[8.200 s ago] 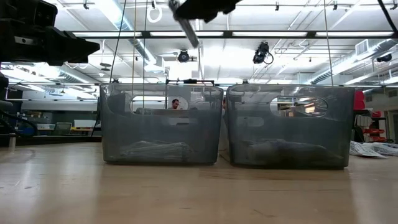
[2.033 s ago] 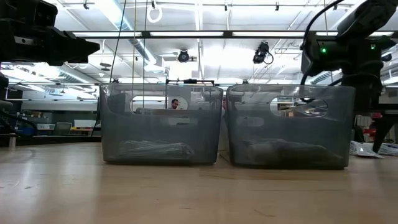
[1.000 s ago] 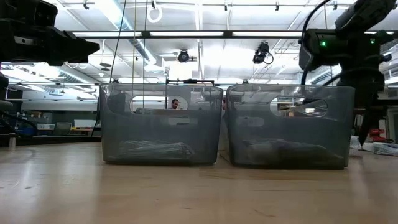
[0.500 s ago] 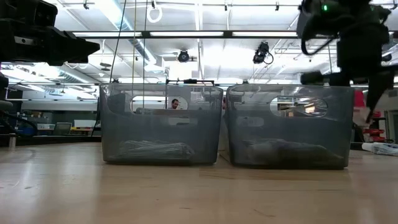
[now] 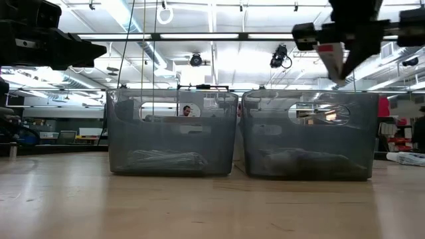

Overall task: Pick & Place Travel size toiletries
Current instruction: Put the white toothpaste into the right black bin

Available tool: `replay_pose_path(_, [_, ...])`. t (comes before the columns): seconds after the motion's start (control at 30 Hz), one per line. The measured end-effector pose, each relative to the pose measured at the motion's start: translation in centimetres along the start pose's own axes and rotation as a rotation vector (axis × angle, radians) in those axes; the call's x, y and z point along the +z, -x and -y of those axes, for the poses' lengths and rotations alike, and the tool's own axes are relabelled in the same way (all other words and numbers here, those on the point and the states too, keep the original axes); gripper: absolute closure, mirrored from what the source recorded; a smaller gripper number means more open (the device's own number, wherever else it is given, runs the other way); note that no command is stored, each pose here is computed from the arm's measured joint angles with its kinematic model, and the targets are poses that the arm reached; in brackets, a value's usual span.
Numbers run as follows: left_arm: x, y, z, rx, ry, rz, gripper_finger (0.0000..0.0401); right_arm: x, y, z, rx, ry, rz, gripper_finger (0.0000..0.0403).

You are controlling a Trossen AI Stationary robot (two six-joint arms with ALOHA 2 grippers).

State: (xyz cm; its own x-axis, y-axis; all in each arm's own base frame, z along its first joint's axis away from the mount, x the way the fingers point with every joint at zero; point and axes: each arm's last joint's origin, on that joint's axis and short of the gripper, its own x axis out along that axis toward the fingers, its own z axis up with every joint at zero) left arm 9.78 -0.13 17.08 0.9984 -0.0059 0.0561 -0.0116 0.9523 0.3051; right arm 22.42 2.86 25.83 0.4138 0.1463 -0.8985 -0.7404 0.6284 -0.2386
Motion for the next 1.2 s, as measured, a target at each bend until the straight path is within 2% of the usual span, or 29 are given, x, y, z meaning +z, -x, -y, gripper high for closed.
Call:
replay_pose_path(0.27, [0.0, 0.0, 0.0, 0.0, 0.0, 0.0, 0.0385, 1.1, -0.9, 1.4, -0.078, -0.141, 0.09, 0.0334])
replay_pose_path(0.5, [0.0, 0.0, 0.0, 0.0, 0.0, 0.0, 0.0385, 0.7, -0.8, 2.6, -0.137, -0.216, 0.127, 0.0332])
replay_pose_path(0.9, [0.0, 0.0, 0.0, 0.0, 0.0, 0.0, 0.0385, 1.9, -1.4, 2.7, -0.157, -0.189, 0.184, 0.0331])
replay_pose_path(1.2, [0.0, 0.0, 0.0, 0.0, 0.0, 0.0, 0.0385, 3.6, -5.9, 2.7, -0.083, -0.179, 0.164, 0.0337])
